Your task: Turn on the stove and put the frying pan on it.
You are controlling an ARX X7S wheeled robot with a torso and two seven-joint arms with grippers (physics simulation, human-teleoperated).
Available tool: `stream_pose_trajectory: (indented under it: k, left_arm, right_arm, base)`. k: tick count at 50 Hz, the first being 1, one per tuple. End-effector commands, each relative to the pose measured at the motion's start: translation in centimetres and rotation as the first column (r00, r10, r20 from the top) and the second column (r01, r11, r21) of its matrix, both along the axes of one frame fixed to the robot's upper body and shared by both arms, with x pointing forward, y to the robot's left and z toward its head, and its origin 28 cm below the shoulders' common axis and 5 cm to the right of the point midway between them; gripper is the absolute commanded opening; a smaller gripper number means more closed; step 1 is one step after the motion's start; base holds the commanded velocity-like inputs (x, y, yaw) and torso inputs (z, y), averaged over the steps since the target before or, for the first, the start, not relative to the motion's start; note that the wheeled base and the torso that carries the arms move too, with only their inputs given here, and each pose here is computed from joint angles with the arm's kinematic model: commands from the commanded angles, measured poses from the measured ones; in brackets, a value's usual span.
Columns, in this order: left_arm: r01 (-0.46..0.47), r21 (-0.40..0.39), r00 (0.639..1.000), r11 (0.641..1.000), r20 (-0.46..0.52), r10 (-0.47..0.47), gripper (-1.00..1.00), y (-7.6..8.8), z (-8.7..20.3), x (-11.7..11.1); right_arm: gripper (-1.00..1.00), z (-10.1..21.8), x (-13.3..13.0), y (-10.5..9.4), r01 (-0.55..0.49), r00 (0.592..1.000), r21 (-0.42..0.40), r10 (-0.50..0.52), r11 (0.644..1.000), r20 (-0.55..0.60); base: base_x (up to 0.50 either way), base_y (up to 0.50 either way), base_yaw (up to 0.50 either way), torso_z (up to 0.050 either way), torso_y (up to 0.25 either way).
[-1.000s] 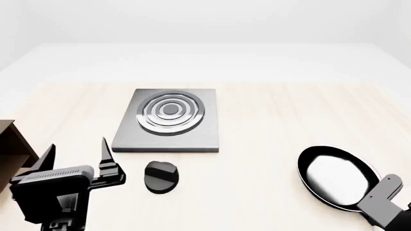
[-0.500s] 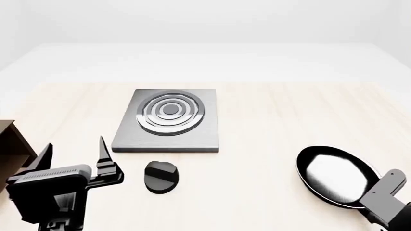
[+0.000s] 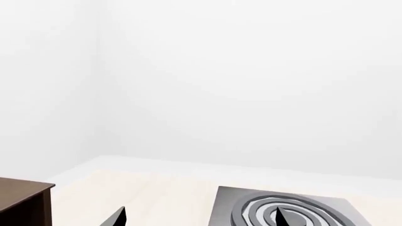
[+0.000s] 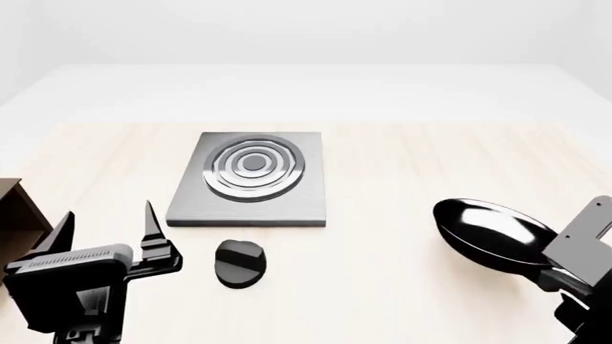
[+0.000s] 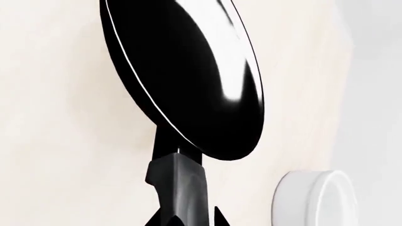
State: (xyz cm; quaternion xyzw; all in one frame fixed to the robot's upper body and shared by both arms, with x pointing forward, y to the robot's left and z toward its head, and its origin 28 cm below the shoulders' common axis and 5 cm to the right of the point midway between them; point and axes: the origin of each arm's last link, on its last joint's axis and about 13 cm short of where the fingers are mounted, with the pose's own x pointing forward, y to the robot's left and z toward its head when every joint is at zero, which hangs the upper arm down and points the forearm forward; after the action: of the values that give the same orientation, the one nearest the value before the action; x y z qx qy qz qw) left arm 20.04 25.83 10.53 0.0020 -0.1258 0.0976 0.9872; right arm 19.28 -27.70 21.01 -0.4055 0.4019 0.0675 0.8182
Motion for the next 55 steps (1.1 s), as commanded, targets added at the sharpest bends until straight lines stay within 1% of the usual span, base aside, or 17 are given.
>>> stream_pose_trajectory:
  k: [1, 7, 18, 29, 37, 45, 48, 55]
  left_arm:
    - [-0.001, -0.001, 1.0, 1.0, 0.003, 0.001, 1.0, 0.0, 0.1, 0.0]
    - [-0.003, -0.002, 1.0, 1.0, 0.003, 0.003, 1.0, 0.0, 0.1, 0.0]
    - [-0.001, -0.002, 1.0, 1.0, 0.003, 0.001, 1.0, 0.0, 0.1, -0.1]
    - [-0.004, -0.003, 1.0, 1.0, 0.001, 0.004, 1.0, 0.1, 0.0, -0.1]
    - [-0.004, -0.003, 1.0, 1.0, 0.0, 0.004, 1.0, 0.1, -0.1, 0.0]
    - [-0.004, -0.003, 1.0, 1.0, -0.002, 0.004, 1.0, 0.1, -0.1, 0.0]
    - [-0.006, -0.004, 1.0, 1.0, -0.002, 0.006, 1.0, 0.1, -0.1, 0.0]
    - [0.0, -0.001, 1.0, 1.0, -0.004, 0.0, 1.0, 0.1, -0.3, 0.0]
  right_arm:
    - [-1.0, 6.2, 1.2, -0.1, 0.009, 0.957, -0.095, 0.019, 0.995, 0.289]
    - [-1.0, 7.8, 1.6, 0.4, -0.007, 0.942, -0.112, 0.044, 0.994, 0.332]
    - [-1.0, 9.4, 2.4, 1.3, -0.035, 0.919, -0.13, 0.084, 0.991, 0.386]
    - [-1.0, 9.8, 4.8, 2.9, -0.094, 0.882, -0.136, 0.146, 0.986, 0.449]
    - [-1.0, 10.3, 6.7, 4.1, -0.13, 0.847, -0.139, 0.183, 0.982, 0.499]
    - [-1.0, 9.8, 8.3, 5.3, -0.174, 0.826, -0.137, 0.221, 0.975, 0.519]
    - [-1.0, 9.8, 9.3, 5.9, -0.186, 0.807, -0.137, 0.231, 0.973, 0.543]
    - [-1.0, 10.0, 10.8, 7.1, -0.236, 0.78, -0.115, 0.259, 0.965, 0.569]
  base:
    - [0.0, 0.0, 0.0, 0.0, 0.0]
    - [0.0, 0.0, 0.0, 0.0, 0.002]
    - [0.0, 0.0, 0.0, 0.0, 0.001]
    - [0.0, 0.0, 0.0, 0.0, 0.002]
    - [0.0, 0.0, 0.0, 0.0, 0.001]
    - [0.0, 0.0, 0.0, 0.0, 0.001]
    - [0.0, 0.0, 0.0, 0.005, 0.003]
    - [0.0, 0.0, 0.0, 0.0, 0.001]
